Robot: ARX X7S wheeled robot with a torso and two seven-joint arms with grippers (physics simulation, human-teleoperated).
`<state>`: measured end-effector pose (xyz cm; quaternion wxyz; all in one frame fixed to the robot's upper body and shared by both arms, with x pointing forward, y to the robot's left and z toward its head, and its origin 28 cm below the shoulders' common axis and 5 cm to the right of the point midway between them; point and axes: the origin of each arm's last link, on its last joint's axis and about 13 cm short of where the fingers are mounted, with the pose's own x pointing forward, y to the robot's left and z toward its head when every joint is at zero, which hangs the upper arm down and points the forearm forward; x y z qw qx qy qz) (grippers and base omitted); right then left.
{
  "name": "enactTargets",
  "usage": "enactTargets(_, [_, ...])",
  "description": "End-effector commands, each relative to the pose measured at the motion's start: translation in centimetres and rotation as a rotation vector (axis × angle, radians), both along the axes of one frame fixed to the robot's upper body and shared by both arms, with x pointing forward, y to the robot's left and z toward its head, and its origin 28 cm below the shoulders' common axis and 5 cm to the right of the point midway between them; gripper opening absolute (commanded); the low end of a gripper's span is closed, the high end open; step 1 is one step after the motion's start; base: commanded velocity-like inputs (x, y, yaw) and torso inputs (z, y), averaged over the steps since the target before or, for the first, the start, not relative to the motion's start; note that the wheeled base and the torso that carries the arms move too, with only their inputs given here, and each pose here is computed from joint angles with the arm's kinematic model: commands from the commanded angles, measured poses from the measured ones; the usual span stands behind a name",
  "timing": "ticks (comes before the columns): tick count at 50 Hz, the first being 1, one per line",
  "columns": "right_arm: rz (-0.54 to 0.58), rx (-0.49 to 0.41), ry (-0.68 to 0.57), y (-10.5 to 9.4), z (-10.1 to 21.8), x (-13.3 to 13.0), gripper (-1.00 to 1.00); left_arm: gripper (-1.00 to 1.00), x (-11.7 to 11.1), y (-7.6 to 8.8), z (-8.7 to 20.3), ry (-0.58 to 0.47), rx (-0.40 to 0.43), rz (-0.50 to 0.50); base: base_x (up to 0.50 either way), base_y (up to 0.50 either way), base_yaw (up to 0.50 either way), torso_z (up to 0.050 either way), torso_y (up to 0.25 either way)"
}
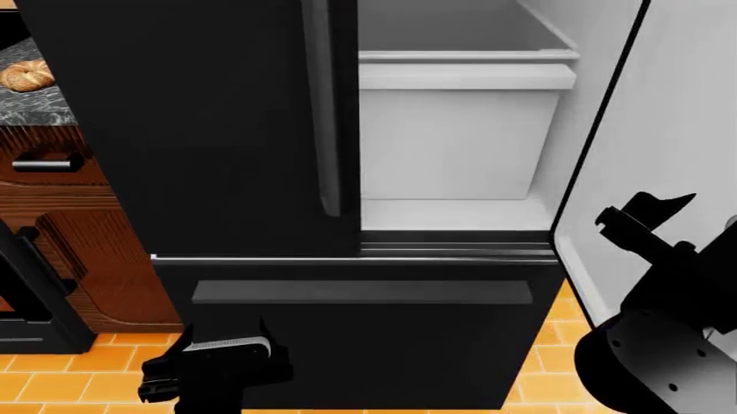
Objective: Open the fridge doors
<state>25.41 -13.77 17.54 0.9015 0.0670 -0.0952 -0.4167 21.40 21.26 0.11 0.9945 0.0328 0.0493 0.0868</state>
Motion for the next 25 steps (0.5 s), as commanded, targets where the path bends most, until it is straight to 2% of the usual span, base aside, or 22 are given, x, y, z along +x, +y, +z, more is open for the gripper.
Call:
enactTargets(1, [-0.025,-0.016,-0.009,-0.4,0.1,0.3,1.0,1.0,0.0,0.0,-0.1,0.001,0.001,0.0,0.0,0.0,0.0,0.0,0.0])
enactTargets(11, [0.223,-0.088,0.04,2.1,-0.9,1.1,1.0,1.0,0.0,0.0,0.0,0.0,0.001,0.0,0.0,0.0,0.0,0.0,0.0])
enactTargets(25, [0.385,-0.129,0.106,4.3,-2.2,1.8,1.0,1.0,-0.1,0.0,0.0,0.0,0.002,0.001,0.0,0.0,0.0,0.0,0.0])
